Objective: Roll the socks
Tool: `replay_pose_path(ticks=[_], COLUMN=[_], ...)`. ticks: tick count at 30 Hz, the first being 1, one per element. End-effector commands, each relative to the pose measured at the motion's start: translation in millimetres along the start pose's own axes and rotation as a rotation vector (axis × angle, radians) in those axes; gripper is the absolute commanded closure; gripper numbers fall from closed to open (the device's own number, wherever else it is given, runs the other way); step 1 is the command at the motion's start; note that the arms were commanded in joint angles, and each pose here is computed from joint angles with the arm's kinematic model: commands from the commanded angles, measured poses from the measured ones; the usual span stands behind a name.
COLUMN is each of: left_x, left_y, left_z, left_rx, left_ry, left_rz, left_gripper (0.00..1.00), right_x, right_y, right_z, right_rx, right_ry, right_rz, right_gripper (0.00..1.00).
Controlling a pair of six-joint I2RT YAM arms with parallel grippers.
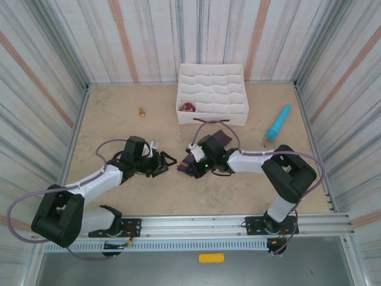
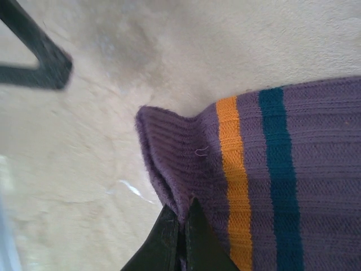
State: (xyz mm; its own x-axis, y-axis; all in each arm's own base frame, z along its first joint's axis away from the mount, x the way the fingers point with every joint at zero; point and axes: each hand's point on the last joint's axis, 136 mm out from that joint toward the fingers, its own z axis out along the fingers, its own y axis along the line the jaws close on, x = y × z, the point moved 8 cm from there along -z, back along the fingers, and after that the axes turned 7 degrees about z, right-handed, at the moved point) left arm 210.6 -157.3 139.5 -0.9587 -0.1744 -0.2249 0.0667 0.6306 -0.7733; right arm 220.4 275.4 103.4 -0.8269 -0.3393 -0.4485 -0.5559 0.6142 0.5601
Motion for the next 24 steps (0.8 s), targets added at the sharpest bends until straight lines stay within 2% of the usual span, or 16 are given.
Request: replay_pose_path(ticks=[1,6,16,24], left_x=[1.4,3.6,2.3,-3.0], left_y=[0.4,0.0,6.3,4.2], left_z=[3.6,17.1,39.0,63.1], left_rx=[-0.048,-0.073,-0.122,-0.184], left_ry=[-0.02,0.008,0.03,0.071], left_rz=[0.067,0.096,0.107,0.135], left_gripper=[0.35,0.43,0.65,0.68], right_x=[-2.7,-8.4,9.0,23.1], right_y=[4.7,-12.8,-48.0,-74.0], right_z=[0.5,1.6,8.8,12.2], right_rx=[-0.213,-0.267,-0.121,-0.11], right_ry=[0.063,0.06,0.084,0.089], right_rz=[0.224,0.415,0.661,0.84], right_gripper=[1.0,1.0,1.0,1.0])
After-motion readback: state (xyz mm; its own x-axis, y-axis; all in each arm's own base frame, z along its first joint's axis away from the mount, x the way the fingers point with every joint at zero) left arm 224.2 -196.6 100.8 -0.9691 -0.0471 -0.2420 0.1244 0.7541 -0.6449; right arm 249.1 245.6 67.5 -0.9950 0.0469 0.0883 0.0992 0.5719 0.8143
